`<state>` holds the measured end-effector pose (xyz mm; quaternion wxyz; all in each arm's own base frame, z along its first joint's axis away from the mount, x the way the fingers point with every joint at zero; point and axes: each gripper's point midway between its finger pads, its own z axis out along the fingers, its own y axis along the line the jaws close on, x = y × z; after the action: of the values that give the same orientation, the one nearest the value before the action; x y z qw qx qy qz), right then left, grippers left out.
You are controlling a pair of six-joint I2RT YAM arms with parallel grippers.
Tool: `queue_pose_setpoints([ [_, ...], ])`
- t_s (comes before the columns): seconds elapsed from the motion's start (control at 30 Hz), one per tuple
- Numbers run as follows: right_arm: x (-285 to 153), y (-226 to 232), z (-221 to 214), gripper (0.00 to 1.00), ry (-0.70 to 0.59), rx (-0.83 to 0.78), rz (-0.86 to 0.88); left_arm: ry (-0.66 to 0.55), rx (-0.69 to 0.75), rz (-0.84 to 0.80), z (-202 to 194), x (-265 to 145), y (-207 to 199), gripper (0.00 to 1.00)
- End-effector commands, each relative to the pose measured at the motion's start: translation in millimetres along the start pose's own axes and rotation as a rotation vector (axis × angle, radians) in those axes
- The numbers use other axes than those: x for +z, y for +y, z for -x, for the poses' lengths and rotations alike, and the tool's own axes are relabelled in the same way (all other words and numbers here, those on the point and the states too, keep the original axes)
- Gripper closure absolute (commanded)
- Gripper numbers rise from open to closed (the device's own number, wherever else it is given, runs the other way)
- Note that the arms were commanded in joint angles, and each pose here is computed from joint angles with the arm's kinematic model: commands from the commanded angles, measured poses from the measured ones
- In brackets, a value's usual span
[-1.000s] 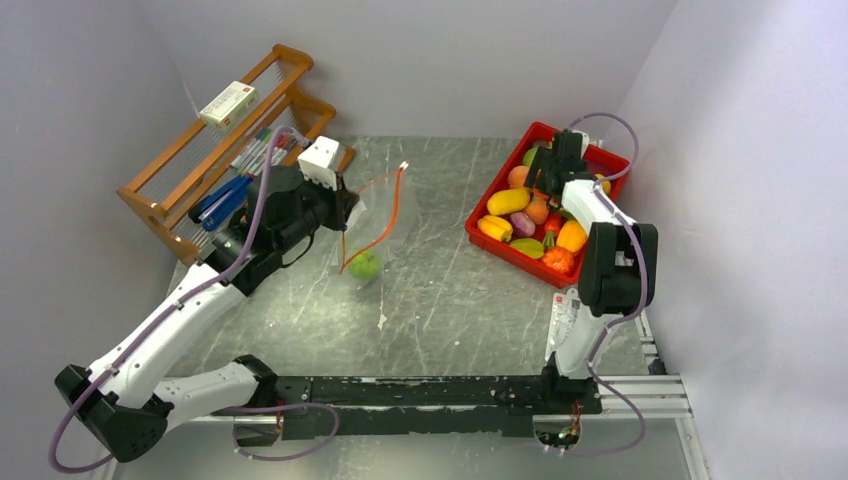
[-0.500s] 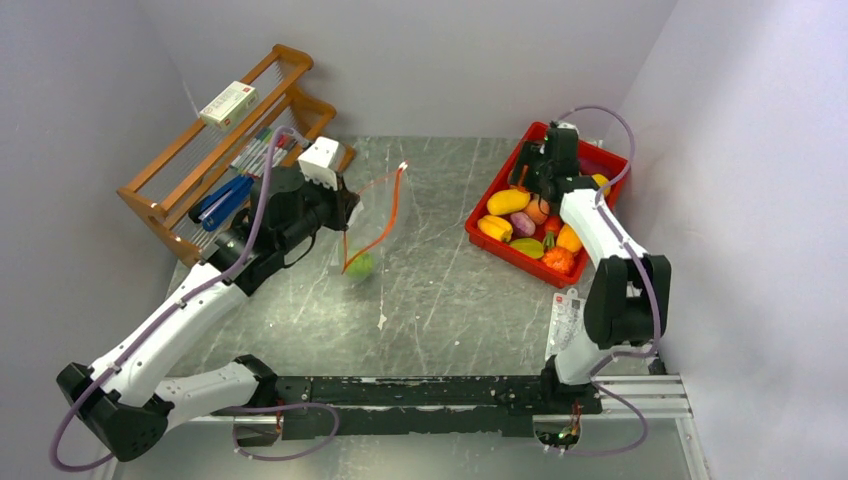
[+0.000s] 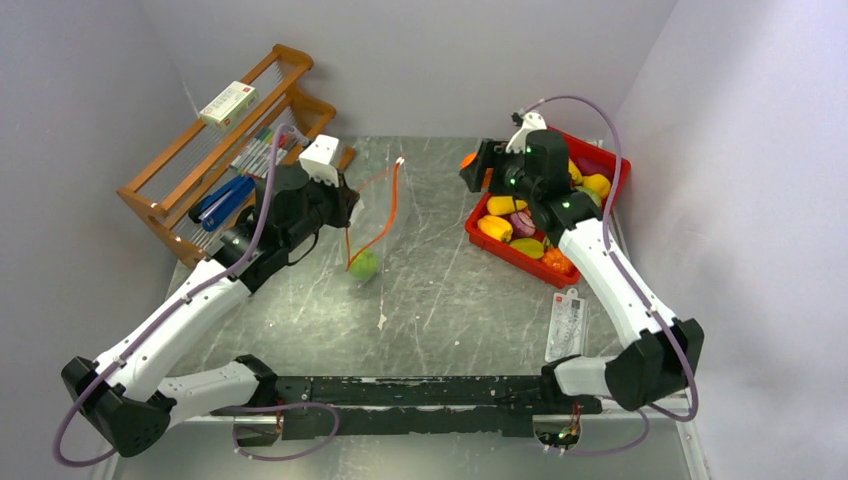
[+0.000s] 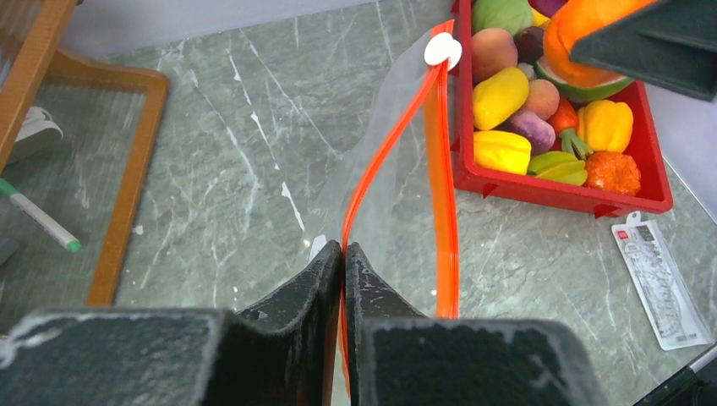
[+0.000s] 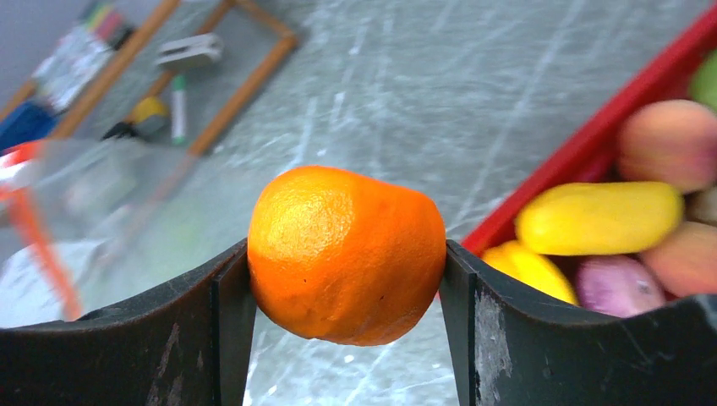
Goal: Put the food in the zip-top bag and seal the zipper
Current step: Pick up the fake fruit from the bin, then place the fake fruit in the zipper food storage bag.
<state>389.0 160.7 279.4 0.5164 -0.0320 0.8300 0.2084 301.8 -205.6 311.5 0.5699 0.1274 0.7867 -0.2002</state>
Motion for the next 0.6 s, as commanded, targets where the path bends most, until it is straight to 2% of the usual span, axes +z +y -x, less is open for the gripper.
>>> queue_pose_setpoints([
  [0.0, -25.8, 59.8, -9.9, 0.46, 0.019, 0.0, 0.219, -0.047, -0.037, -0.011, 10.8, 0.6, -5.1, 0.93],
  [0.17, -58.9, 123.8, -7.1, 0.46, -0.013, 0.078, 0.515, -0.051, -0.062, -0.033, 10.0, 2.7, -10.0, 0.93],
  [0.27, -73.2, 149.6, -7.9, 0.47, -0.021, 0.121, 0.626, -0.046, -0.082, -0.047, 9.3, 5.8, -13.7, 0.93],
  [0.57, -82.7, 207.4, -28.9, 0.46, 0.034, 0.107, 0.767, -0.043, -0.117, -0.091, 11.5, 12.3, -24.2, 0.93],
])
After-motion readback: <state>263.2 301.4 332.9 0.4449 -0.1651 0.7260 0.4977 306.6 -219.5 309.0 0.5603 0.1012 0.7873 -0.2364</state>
